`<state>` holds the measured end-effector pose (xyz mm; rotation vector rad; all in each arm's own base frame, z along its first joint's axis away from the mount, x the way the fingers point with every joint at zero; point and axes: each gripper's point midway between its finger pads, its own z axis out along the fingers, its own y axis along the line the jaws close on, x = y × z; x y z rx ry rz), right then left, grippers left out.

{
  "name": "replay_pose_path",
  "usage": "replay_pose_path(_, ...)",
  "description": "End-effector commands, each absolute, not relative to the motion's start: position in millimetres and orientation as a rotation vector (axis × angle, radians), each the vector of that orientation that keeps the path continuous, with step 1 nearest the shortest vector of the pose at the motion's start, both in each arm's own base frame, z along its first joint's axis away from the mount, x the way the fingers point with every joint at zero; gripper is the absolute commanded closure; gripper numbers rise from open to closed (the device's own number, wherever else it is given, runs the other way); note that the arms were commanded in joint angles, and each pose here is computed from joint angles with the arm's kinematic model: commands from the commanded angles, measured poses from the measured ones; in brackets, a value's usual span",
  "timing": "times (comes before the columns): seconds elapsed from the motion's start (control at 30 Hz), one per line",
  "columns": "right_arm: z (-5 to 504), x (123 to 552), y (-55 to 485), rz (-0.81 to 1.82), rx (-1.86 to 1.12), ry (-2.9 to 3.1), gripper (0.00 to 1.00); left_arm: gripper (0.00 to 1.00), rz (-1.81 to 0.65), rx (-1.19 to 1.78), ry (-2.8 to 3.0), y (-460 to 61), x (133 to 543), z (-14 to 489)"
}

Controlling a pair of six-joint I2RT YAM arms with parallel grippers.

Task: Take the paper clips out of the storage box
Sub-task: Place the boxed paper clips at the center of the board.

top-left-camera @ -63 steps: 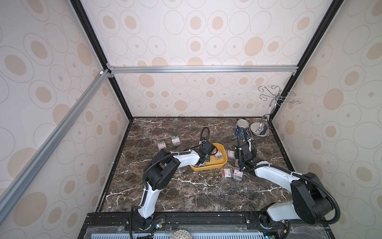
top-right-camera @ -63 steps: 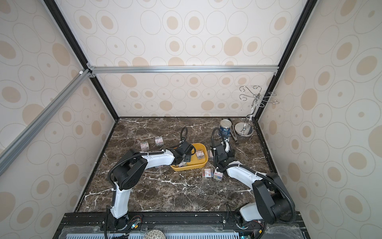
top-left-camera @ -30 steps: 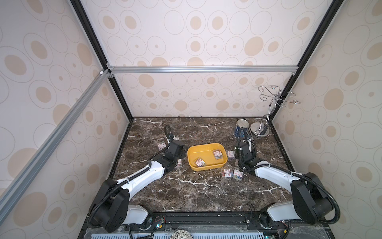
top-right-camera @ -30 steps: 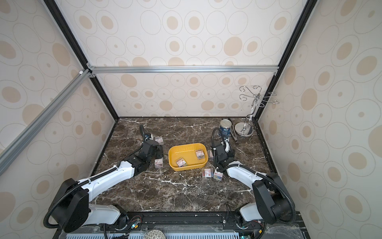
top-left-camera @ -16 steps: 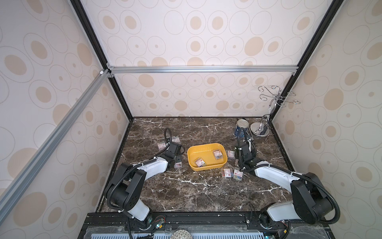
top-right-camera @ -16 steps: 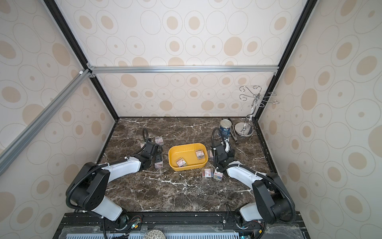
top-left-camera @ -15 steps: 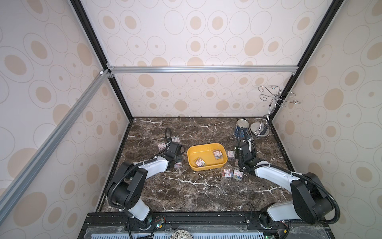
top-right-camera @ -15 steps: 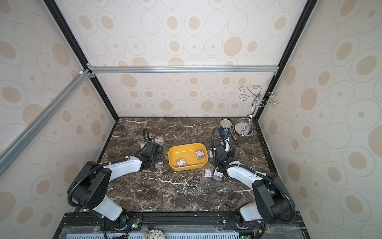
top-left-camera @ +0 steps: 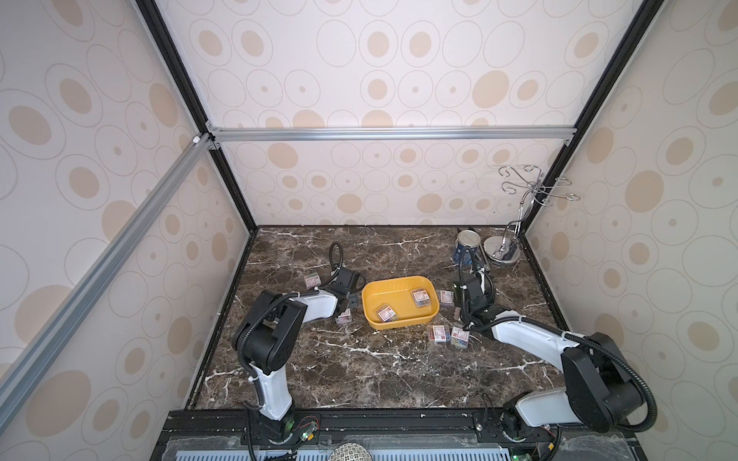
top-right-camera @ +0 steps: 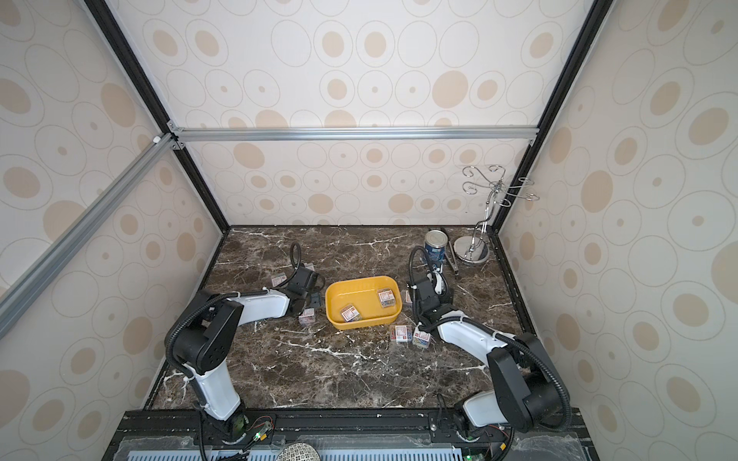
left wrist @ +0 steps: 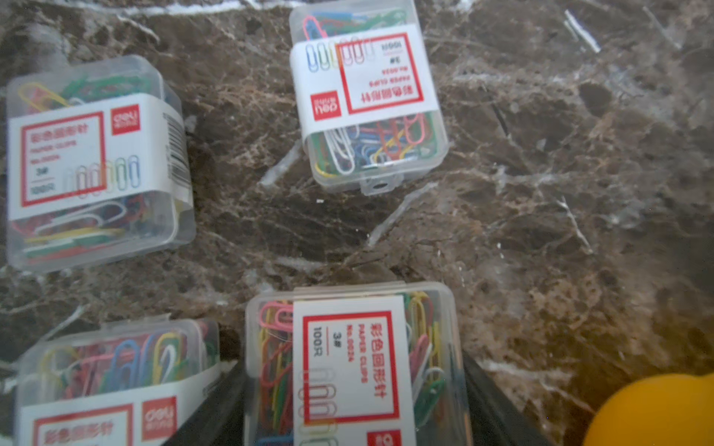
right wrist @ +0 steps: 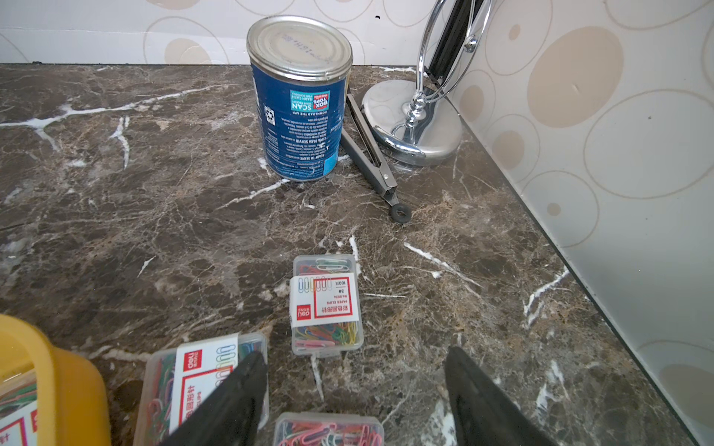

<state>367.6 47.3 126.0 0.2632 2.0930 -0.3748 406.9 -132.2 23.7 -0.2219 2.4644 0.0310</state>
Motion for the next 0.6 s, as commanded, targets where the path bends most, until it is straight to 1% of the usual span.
replay_pose_path(0.0,129,369,48,-0.381,0.264,2.088,0.26,0.39,0.077,-0.202,2.484,-131,411,19)
replay_pose_path(0.03,129,369,48,-0.380,0.264,2.086,0.26,0.37,0.074,-0.200,2.486,-131,411,19)
replay_pose_path(0.1,130,368,48,-0.376,0.264,2.084,0.26,0.27,0.071,-0.205,2.486,-132,411,20)
replay_pose_path(0.2,129,369,48,-0.376,0.264,2.084,0.26,0.21,0.046,-0.198,2.476,-135,410,29)
replay_pose_path(0.3,128,370,48,-0.382,0.261,2.091,0.26,0.16,0.023,-0.188,2.454,-137,410,43)
replay_pose_path(0.47,130,369,48,-0.377,0.263,2.085,0.26,0.00,-0.047,-0.168,2.411,-144,406,70)
replay_pose_path(0.57,130,368,47,-0.372,0.266,2.078,0.26,0.00,-0.093,-0.147,2.367,-148,402,94)
